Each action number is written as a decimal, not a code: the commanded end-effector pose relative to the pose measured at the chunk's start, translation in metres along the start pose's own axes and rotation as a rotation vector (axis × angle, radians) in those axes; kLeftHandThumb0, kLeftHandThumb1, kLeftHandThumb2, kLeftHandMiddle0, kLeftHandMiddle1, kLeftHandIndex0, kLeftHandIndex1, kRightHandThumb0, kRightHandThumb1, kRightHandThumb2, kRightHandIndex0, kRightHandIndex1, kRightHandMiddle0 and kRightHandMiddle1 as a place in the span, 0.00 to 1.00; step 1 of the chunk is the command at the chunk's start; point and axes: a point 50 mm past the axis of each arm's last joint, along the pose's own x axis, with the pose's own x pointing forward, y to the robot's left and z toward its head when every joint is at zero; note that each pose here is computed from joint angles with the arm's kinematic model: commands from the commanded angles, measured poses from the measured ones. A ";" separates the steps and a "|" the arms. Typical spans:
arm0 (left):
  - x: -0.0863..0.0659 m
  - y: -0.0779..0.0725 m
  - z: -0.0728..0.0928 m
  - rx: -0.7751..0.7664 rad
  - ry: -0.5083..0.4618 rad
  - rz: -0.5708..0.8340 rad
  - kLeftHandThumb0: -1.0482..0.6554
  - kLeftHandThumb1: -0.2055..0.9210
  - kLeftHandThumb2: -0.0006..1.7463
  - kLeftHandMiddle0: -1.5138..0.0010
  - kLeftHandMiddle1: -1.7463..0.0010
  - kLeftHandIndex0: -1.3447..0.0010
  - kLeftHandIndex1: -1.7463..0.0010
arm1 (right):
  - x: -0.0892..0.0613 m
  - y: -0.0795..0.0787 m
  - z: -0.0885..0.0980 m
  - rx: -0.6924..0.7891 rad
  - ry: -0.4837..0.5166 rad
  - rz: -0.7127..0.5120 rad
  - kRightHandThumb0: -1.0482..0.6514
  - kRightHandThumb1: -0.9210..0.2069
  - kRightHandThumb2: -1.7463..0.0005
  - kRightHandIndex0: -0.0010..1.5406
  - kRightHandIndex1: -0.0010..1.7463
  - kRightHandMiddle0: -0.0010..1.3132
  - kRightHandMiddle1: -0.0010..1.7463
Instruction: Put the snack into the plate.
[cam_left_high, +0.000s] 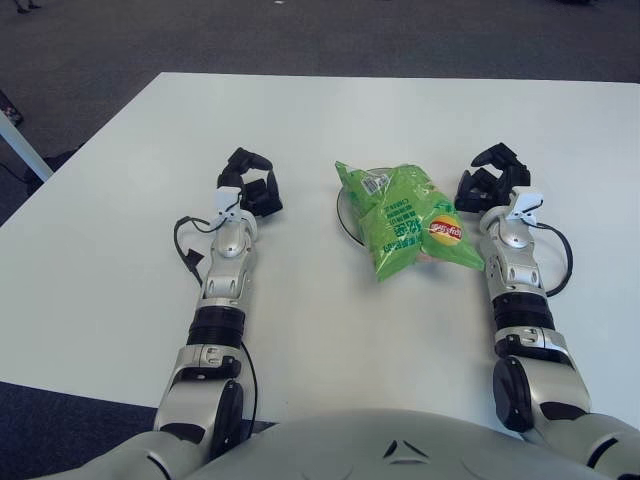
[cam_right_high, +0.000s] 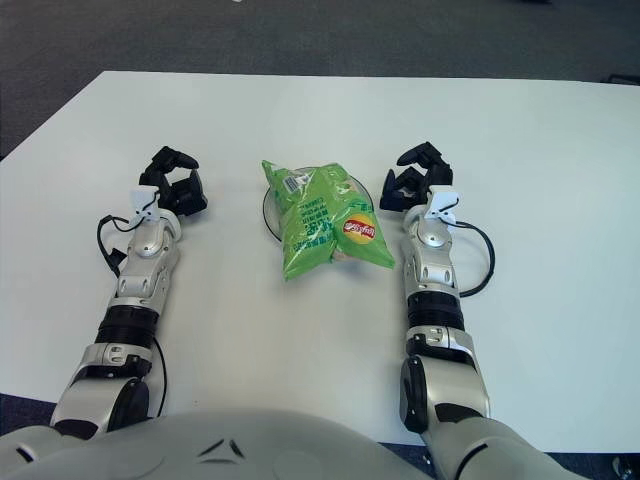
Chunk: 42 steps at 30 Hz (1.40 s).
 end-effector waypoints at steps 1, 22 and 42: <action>-0.036 0.018 -0.051 0.022 0.187 0.036 0.35 0.52 0.71 0.14 0.00 0.58 0.00 | -0.032 -0.003 -0.042 0.009 0.160 -0.026 0.61 0.88 0.00 0.58 1.00 0.54 0.98; -0.036 0.022 -0.048 -0.015 0.156 0.030 0.33 0.43 0.78 0.12 0.00 0.52 0.00 | -0.044 -0.003 -0.043 0.064 0.079 -0.012 0.61 0.88 0.00 0.59 0.98 0.52 1.00; -0.035 0.021 -0.044 -0.024 0.121 -0.005 0.32 0.42 0.79 0.13 0.00 0.51 0.00 | -0.053 -0.005 -0.044 0.089 0.077 -0.042 0.61 0.90 0.00 0.61 0.95 0.53 1.00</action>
